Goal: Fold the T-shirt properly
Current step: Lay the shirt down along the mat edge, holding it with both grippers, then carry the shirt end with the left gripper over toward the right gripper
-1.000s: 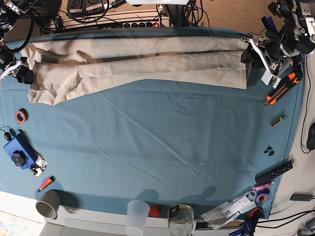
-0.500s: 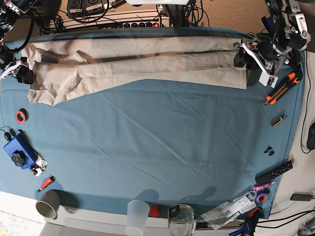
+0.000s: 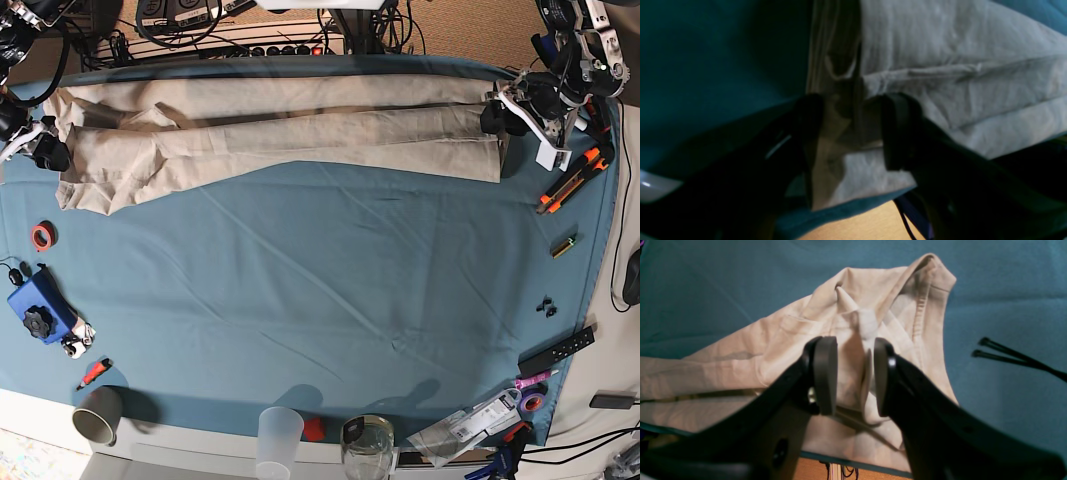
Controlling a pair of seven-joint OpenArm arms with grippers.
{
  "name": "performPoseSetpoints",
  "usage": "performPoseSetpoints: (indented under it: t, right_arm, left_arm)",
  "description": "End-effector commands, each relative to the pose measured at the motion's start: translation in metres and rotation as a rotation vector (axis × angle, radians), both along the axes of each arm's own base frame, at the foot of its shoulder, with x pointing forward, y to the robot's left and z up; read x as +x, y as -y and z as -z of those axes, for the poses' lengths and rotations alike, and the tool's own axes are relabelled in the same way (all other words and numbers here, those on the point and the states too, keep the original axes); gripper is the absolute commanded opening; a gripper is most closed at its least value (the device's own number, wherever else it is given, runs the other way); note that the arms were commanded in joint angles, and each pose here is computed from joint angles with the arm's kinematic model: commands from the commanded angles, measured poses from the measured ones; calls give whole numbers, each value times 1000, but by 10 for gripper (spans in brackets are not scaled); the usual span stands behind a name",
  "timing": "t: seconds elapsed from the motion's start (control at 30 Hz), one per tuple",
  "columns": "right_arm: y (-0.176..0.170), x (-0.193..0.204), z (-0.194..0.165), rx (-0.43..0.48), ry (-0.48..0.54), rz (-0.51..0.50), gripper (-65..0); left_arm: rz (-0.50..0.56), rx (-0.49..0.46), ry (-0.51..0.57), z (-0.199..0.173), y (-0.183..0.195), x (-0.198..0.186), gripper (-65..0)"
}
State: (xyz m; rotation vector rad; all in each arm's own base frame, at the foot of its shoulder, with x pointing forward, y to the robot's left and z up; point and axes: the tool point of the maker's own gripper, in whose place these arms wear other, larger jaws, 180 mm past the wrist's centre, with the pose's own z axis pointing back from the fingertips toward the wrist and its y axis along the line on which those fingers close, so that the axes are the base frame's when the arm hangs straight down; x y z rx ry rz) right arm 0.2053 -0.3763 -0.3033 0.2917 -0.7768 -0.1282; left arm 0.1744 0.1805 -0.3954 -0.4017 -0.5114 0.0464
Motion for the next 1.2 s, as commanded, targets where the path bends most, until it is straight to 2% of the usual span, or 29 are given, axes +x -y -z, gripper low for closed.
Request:
performPoseSetpoints:
  t: [0.0, 0.13, 0.3, 0.6, 0.83, 0.93, 1.07, 1.17]
  right_arm:
    - [5, 8, -18, -30, 53, -10, -460]
    - [5, 9, -18, -30, 55, -10, -460]
    - [5, 9, -18, -30, 55, -10, -460]
    - [5, 9, -18, -30, 55, -9, -460]
    - [5, 9, -18, -30, 55, -10, -460]
    - [5, 9, -18, -30, 56, -10, -460]
    - [5, 10, -19, -30, 58, -9, -460]
    - [5, 10, -19, -30, 58, -9, -460]
  left_arm:
    - [23, -19, -55, 4, 5, -11, -396]
    - [41, -92, -67, 0, 17, -14, -535]
    - [69, -109, -40, -4, 22, -12, -650]
    - [59, -13, 21, -11, 5, 11, -650]
    - [-4, 44, 78, -28, -26, 24, -650]
    - [-28, -8, 133, -42, -32, 27, -650]
    - [91, -136, 259, -74, -11, 27, -650]
    - [153, -155, 309, -88, 1, 25, -650]
